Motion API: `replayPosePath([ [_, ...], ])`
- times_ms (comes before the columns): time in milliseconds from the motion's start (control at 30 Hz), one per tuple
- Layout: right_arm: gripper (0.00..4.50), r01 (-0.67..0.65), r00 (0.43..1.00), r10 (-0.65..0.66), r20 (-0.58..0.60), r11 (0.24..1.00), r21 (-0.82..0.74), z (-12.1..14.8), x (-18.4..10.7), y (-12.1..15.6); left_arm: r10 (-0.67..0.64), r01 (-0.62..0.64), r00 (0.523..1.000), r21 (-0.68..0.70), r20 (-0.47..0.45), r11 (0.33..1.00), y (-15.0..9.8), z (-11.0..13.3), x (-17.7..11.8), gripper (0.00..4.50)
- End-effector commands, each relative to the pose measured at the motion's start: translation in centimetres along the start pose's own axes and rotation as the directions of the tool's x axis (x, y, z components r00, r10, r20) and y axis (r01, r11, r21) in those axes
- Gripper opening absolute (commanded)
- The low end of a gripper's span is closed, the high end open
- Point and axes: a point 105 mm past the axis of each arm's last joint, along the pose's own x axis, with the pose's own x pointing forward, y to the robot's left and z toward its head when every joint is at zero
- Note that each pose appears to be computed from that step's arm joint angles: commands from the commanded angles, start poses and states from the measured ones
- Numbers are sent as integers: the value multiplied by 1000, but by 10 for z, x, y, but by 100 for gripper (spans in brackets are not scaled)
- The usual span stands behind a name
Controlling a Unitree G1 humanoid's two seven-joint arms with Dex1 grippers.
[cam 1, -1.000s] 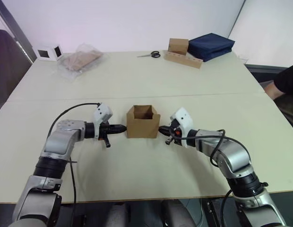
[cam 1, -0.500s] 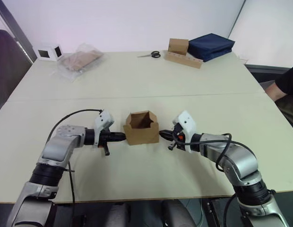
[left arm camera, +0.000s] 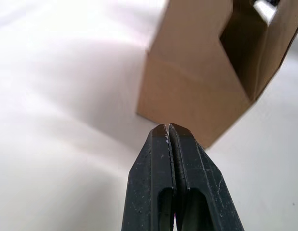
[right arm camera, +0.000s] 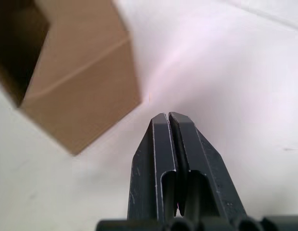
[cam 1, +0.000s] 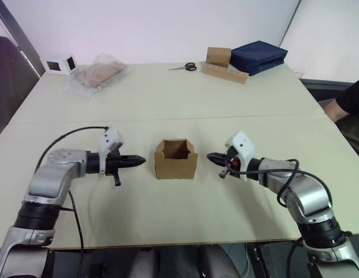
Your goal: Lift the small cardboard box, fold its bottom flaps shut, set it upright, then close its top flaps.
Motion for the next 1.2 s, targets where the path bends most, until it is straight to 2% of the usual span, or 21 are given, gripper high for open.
replayPosePath([
  [33, 0, -69, 987, 70, 144, 998, -13, 36, 1, 7, 11, -14, 995, 35, 95, 999, 1, 30, -1, 5],
  [300, 0, -199, 960, 194, 200, 980, 1, 52, 12, 26, -16, 10, 991, 46, 132, 999, -3, 41, 14, 5],
  [633, 0, -240, 962, 237, 139, 971, 5, 33, 29, 32, -39, 29, 990, 73, 133, 997, -4, 41, 39, 5],
  [800, 0, -247, 963, 245, 111, 969, -4, 26, 32, 34, -57, 50, 996, 92, 68, 995, -9, 27, 46, 5],
  [1200, 0, -222, 975, 223, 11, 973, -57, 7, 37, 30, -36, 35, 999, 121, 2, 992, -8, 13, 53, 5],
])
